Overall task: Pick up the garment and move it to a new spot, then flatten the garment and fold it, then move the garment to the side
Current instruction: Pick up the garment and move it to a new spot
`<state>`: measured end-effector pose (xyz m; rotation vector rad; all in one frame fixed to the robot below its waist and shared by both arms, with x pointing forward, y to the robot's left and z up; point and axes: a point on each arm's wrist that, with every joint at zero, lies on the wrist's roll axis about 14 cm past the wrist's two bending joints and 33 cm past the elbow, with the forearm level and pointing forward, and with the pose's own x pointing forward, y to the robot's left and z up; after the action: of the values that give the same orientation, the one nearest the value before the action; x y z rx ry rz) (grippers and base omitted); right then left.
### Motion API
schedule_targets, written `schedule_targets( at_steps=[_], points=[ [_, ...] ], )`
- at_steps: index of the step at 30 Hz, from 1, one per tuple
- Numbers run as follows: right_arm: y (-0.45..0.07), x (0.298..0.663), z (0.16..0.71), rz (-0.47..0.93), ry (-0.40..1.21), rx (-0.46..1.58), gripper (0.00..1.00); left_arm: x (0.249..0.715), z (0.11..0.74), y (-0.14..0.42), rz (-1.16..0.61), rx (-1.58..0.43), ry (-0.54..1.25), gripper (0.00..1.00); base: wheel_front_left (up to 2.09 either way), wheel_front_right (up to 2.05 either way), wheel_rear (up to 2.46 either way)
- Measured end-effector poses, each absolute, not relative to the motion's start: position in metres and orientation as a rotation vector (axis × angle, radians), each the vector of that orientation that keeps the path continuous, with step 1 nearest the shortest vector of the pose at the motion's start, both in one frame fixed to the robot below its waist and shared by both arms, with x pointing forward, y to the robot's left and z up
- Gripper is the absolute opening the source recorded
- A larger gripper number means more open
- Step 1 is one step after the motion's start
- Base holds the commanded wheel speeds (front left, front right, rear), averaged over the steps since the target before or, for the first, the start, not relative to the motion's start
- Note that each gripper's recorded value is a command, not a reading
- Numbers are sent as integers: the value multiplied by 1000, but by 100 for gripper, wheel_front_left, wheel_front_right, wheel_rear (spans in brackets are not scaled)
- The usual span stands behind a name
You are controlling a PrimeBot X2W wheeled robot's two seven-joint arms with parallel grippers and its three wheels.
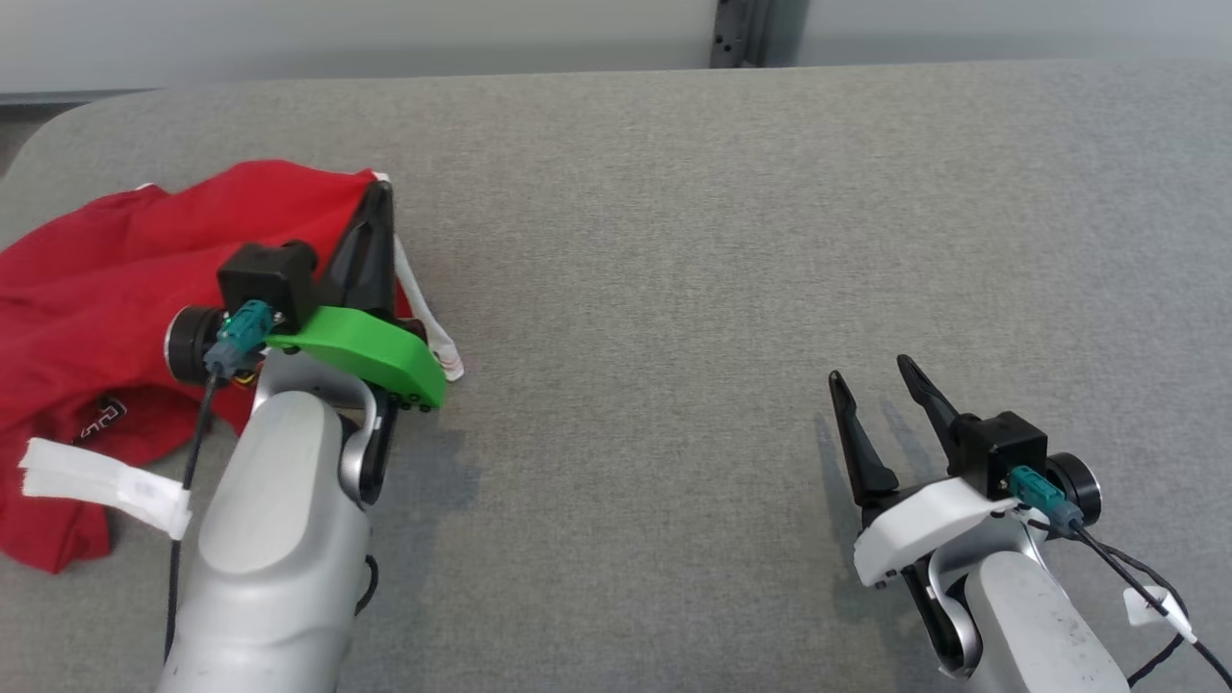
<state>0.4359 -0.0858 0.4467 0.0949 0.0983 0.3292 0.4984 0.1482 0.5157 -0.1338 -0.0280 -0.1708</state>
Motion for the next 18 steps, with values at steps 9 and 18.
schedule_targets(
  at_steps=[9,18],
  points=[
    [-144,419,454,166,84,117,100,483,534,-14,-625,-190,-61,0,0,0,0],
    [-190,399,457,29,79,125,100,429,583,-127,-1007,-324,-154,0,0,0,0]
  ],
)
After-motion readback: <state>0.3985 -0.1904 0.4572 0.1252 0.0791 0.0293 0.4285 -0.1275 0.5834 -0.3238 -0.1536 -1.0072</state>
